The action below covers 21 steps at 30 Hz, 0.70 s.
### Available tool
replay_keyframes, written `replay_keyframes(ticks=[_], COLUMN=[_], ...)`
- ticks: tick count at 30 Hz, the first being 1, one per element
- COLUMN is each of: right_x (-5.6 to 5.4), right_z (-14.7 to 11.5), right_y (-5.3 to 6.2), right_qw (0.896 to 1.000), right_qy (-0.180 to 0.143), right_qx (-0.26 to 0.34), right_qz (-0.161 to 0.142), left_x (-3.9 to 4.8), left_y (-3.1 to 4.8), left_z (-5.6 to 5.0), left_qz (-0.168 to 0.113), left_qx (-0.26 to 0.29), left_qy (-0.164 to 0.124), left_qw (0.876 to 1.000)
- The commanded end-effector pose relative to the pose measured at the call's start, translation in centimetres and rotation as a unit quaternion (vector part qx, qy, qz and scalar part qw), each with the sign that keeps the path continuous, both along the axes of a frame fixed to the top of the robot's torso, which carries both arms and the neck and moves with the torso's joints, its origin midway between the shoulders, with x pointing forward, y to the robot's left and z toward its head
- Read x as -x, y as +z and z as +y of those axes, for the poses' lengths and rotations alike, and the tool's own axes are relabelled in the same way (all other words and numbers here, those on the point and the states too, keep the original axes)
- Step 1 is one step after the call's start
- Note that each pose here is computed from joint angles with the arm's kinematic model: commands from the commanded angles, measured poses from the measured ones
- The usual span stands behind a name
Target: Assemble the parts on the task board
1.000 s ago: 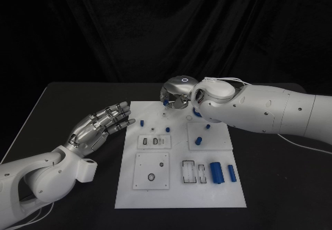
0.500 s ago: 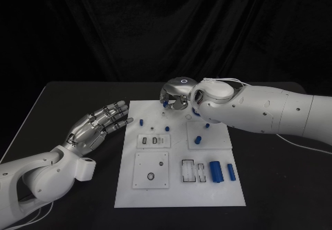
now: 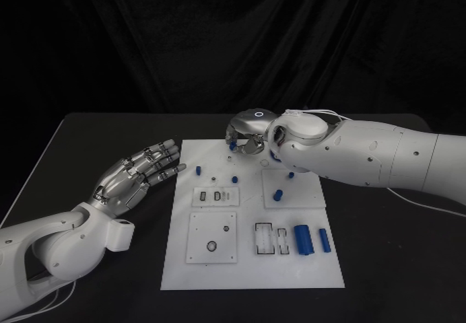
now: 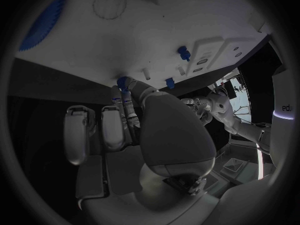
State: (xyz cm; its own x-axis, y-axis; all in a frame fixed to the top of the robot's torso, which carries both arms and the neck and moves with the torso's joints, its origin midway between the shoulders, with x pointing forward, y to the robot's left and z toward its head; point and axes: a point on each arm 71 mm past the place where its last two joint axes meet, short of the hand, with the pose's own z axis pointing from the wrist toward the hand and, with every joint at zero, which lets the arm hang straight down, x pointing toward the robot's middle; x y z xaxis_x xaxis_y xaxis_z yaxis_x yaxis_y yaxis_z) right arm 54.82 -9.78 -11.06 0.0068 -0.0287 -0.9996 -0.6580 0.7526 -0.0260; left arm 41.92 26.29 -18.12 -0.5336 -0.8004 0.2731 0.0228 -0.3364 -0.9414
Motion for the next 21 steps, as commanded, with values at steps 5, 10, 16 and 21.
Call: replay_keyframes(ticks=[5, 10, 16, 21], right_x=[-0.2, -0.3, -0.2, 0.3], right_z=[-0.1, -0.2, -0.6, -1.5], right_y=[-0.7, -0.8, -0.5, 0.3], right_qw=[0.999, 0.999, 1.000, 0.999], right_qy=[-0.023, -0.028, -0.024, -0.012], right_qx=[0.023, 0.025, 0.010, -0.025], right_qz=[0.023, 0.025, 0.012, -0.021], left_x=[0.20, 0.18, 0.19, 0.30], left_y=[1.62, 1.56, 1.51, 1.53], left_z=[0.6, 0.6, 0.8, 1.0], left_qz=[-0.096, -0.095, -0.094, -0.094], left_qx=[0.075, 0.075, 0.074, 0.073], left_qy=[0.028, 0.028, 0.029, 0.031], left_qw=[0.992, 0.992, 0.992, 0.992])
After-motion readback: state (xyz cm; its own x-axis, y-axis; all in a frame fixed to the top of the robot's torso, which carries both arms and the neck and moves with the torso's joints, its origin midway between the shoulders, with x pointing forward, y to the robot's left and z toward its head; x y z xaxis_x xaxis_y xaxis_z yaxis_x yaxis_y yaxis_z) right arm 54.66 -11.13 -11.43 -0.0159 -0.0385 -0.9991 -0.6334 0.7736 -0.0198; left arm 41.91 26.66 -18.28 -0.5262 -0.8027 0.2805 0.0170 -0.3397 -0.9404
